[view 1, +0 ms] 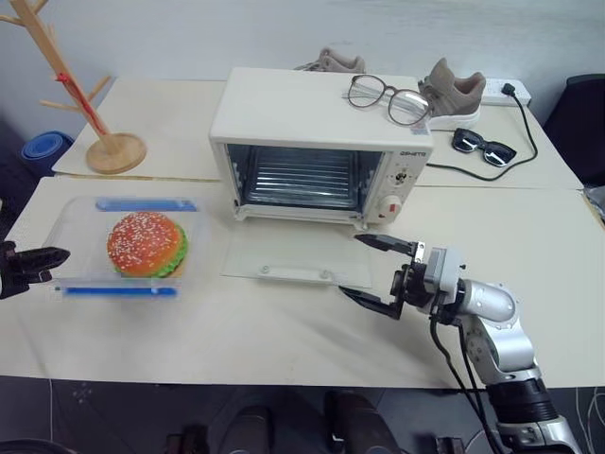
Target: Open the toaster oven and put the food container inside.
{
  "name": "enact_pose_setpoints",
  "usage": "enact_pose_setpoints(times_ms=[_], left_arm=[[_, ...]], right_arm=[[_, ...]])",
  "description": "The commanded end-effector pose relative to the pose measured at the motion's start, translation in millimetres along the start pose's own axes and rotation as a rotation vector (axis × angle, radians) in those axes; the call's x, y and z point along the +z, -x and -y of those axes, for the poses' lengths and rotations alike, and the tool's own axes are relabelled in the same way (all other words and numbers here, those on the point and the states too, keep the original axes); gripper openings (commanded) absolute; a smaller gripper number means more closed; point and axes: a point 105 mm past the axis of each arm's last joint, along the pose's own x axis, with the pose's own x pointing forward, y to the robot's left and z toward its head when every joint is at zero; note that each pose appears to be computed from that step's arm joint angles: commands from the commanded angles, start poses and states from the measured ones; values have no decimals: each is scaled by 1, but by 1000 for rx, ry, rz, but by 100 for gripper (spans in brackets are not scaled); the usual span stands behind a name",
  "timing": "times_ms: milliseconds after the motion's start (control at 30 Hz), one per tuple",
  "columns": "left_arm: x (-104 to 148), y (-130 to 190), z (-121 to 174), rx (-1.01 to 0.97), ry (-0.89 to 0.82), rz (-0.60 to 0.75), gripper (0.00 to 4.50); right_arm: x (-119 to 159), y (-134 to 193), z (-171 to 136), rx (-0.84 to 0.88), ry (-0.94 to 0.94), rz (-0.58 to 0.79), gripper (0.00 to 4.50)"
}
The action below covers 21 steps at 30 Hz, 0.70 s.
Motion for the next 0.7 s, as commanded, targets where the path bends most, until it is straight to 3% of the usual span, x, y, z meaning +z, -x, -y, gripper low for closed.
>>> enact_pose_setpoints(times_ms=[33,267,433,667,700], left_arm=[[6,-1,36,-120,-88,0,24],[23,-62,96,-205,-42,128,24],[17,-93,146,-311,-45,99,24],[24,-117,169,-297,-21,76,24],[25,-118,172,-302,-21,76,59]], right_arm=[[3,16,9,-44,47,-30,450],[0,37,6,-126,48,-98,450],[3,40,-2,-154,38,-110,450],[7,42,-9,-199,28,-124,450],[7,42,-10,-204,25,-125,450]])
